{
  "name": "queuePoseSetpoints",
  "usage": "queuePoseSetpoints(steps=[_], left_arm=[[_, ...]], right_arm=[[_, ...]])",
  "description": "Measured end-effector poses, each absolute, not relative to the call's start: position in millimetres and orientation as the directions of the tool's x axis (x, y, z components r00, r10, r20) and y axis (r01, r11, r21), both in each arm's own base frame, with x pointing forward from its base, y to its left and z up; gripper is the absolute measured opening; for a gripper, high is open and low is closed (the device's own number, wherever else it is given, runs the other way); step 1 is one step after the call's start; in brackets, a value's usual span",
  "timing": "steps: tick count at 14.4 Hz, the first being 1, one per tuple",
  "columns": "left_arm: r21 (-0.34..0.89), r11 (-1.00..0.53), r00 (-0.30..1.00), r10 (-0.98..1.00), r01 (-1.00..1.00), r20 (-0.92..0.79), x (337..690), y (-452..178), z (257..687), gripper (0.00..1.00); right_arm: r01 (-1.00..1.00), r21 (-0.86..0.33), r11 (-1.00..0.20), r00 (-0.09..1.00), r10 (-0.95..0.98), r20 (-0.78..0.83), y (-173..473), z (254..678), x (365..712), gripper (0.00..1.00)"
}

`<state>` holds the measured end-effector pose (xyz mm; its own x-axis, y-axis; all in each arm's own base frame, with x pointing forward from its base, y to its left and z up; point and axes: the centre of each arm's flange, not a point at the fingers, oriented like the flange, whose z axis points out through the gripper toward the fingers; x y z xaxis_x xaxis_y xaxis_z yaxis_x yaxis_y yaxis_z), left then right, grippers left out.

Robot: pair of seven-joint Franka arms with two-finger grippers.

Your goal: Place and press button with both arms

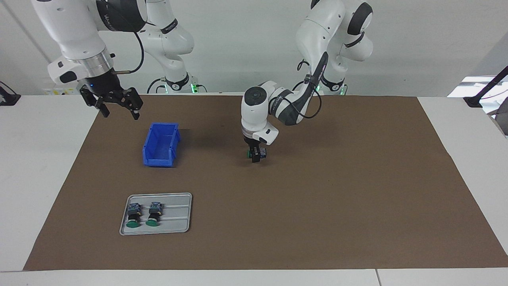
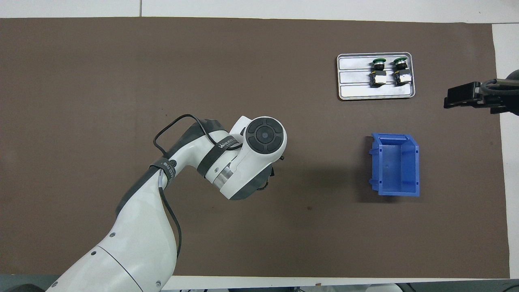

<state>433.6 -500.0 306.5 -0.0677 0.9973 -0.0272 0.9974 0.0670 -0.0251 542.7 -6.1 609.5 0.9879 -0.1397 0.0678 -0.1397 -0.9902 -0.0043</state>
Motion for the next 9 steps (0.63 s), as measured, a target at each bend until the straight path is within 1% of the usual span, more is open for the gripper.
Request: queuePoseSetpoints(steps=[2,5,6,7,8,9], left_arm=[[-0.022,0.068,-0.068,0.997,0.997,-0.031,433.6,-500.1,306.1,0.73],[-0.018,0.062,-0.063,0.997,0.998,-0.037,430.1,-502.3,303.8,0.71],[-0.019,0.059,-0.060,0.998,0.998,-0.037,428.3,-503.1,302.6,0.67],[-0.020,0.058,-0.059,0.998,0.998,-0.036,427.2,-503.4,301.9,0.67],[-0.020,0.058,-0.059,0.998,0.998,-0.036,427.1,-503.4,301.8,0.58],[-0.019,0.058,-0.059,0.998,0.998,-0.036,427.1,-503.4,301.8,0.45]], right_arm=[[-0.140,-0.004,-0.990,0.988,-0.140,0.068,-6.1,609.4,542.6,0.99],[-0.140,-0.004,-0.990,0.988,-0.140,0.068,-6.1,609.4,542.6,0.99],[-0.140,-0.004,-0.990,0.988,-0.140,0.068,-6.1,609.4,542.6,0.99],[-0.140,-0.004,-0.990,0.988,-0.140,0.068,-6.1,609.4,542.6,0.99],[-0.140,-0.004,-0.990,0.988,-0.140,0.068,-6.1,609.4,542.6,0.99],[-0.140,-0.004,-0.990,0.988,-0.140,0.068,-6.2,609.4,542.6,0.99]])
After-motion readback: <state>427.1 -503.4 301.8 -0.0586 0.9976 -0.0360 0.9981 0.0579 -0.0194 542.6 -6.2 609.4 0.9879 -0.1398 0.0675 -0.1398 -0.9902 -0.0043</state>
